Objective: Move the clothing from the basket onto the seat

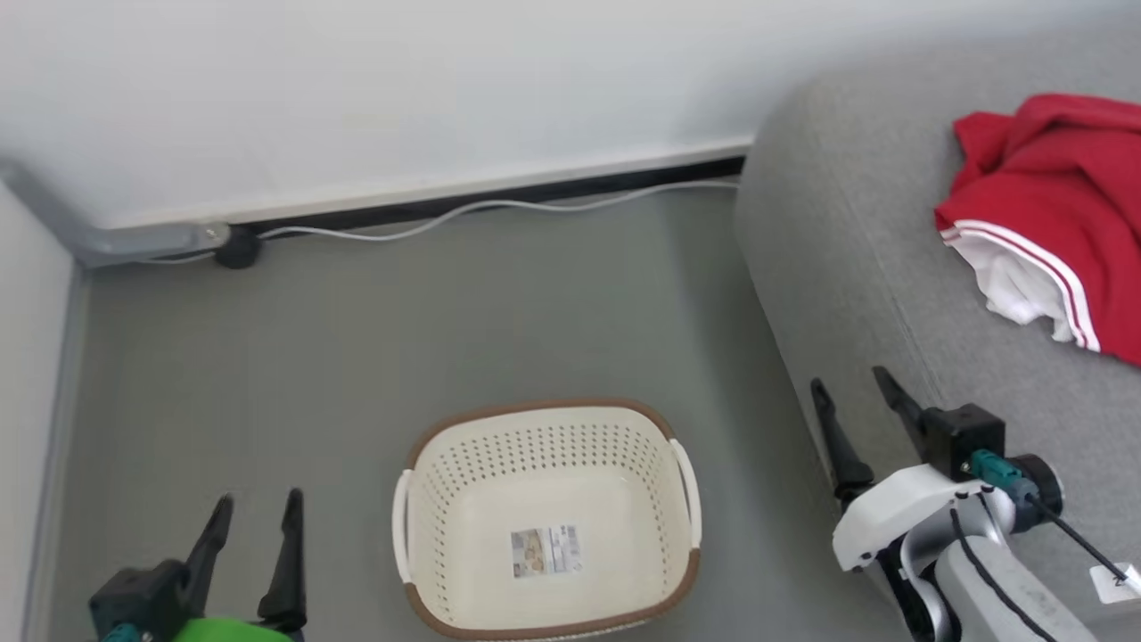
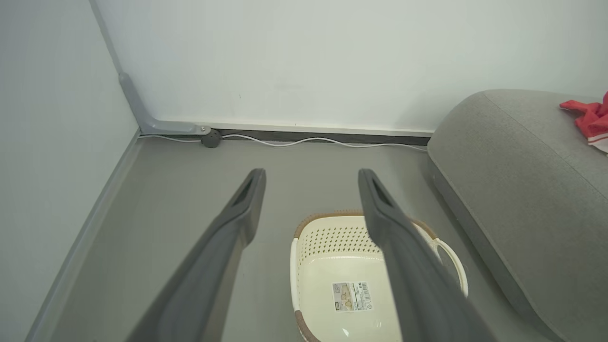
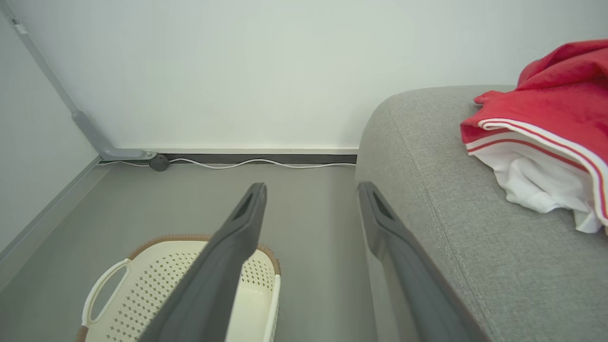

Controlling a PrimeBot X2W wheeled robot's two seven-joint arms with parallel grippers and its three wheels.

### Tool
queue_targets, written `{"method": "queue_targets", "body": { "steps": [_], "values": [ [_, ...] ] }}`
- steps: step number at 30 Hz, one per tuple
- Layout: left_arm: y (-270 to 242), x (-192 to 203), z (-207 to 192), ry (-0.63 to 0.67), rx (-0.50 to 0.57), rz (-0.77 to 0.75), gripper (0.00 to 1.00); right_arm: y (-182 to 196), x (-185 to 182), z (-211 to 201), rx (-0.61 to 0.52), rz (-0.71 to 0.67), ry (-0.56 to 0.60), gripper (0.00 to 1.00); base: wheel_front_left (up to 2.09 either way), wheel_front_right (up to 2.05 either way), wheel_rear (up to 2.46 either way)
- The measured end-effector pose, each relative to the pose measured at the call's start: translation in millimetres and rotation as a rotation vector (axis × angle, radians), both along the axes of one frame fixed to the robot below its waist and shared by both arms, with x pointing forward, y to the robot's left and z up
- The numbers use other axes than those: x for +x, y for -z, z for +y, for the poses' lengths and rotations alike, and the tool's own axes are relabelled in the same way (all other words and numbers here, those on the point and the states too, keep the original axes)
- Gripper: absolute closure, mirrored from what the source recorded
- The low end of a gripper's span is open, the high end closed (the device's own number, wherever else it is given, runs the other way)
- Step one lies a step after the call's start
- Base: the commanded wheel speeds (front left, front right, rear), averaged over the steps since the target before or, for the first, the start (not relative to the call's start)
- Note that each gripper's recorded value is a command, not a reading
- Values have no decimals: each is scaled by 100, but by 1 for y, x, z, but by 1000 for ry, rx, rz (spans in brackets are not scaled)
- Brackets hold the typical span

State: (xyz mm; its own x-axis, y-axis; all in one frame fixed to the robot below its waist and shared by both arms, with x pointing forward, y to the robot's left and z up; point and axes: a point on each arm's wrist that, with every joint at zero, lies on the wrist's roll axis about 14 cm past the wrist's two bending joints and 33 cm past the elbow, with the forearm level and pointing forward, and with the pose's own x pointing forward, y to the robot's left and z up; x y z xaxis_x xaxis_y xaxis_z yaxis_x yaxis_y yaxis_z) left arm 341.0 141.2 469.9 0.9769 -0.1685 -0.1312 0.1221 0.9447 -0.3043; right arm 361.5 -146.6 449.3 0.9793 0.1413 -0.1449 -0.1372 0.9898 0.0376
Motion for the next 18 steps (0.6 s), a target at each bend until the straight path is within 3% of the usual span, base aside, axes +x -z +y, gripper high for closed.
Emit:
{"method": "queue_targets", "body": {
  "steps": [12,13,18],
  "values": [
    [-22,-29,42,-142,17,-81,0,-28,-7,44,29,-87,-117,0,0,0,0],
    [-24,-30,44,-146,17,-87,100,-30,-8,47,33,-93,-124,100,0,0,0],
    [-6,-36,35,-144,-3,-30,100,-8,-22,54,42,-22,-131,100,0,0,0]
  ]
}}
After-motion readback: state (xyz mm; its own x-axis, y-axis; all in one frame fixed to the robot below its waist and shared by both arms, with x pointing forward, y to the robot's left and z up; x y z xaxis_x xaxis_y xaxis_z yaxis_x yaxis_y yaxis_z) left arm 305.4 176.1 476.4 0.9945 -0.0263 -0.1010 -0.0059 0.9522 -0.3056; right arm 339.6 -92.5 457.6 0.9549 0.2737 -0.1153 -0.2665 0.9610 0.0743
